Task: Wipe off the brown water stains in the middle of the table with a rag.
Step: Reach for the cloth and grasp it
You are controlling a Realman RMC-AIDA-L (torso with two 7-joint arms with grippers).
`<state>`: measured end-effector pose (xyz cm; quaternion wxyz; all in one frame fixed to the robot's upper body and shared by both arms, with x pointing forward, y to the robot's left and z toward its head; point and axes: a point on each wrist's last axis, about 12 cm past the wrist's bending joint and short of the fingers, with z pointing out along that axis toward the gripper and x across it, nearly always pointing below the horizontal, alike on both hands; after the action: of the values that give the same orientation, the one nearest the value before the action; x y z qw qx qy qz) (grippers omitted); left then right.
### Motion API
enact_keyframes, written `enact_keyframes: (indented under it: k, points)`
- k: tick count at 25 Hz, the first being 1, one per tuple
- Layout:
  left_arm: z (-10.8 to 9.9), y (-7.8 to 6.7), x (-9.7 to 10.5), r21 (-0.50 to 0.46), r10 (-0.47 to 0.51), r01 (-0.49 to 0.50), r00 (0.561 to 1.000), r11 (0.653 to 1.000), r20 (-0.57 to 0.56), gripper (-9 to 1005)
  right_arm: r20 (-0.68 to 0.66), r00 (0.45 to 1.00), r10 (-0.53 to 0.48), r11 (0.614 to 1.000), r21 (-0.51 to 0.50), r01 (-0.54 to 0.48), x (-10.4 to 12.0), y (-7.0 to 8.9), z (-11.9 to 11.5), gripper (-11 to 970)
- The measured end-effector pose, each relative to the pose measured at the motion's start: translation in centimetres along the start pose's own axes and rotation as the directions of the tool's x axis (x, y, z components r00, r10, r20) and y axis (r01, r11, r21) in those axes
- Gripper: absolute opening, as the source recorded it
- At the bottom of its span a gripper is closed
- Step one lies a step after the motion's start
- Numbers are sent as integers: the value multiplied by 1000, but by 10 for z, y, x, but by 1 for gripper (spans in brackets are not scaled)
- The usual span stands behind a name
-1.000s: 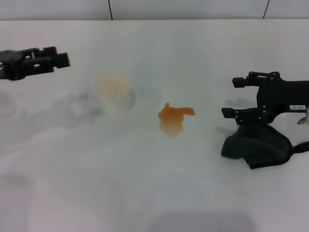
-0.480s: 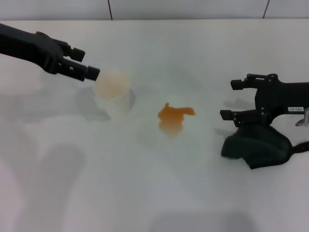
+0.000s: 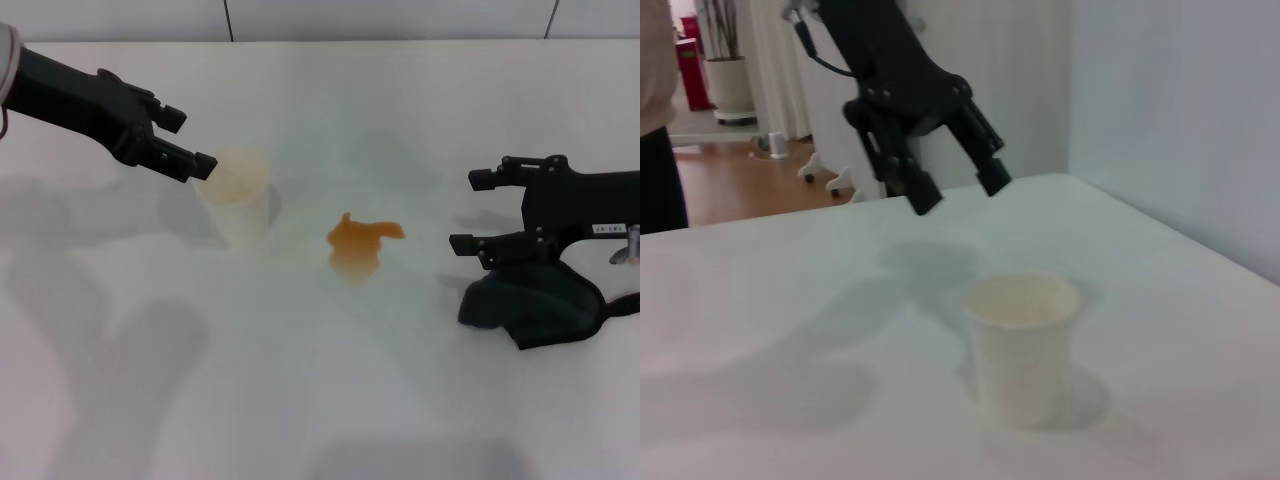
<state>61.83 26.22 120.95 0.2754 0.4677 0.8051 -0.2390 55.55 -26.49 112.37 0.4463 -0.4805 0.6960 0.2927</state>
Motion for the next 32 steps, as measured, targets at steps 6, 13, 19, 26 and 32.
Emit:
enact_keyframes:
  k: [6, 13, 19, 26, 32]
  points:
    - [0, 1, 3, -13, -2, 2, 1000, 1000, -2, 832, -122, 992, -9, 1000, -26, 6, -22, 1, -10, 869]
    - [0, 2, 0, -20, 7, -7, 1000, 1000, 14, 832, -332, 941, 65, 998, -2, -70, -58, 1, -18, 869]
    - [2, 2, -3, -13, 12, -12, 1000, 1000, 24, 833, -462, 863, 206, 978, 84, -188, -68, -11, -7, 869]
    - [4, 3, -5, -15, 13, -12, 1000, 1000, 25, 833, -676, 716, 176, 983, 88, -158, -62, -2, 19, 869]
    - [8, 3, -6, -6, 15, -15, 1000, 1000, 27, 833, -709, 688, 155, 986, 64, -156, -56, 7, 24, 869]
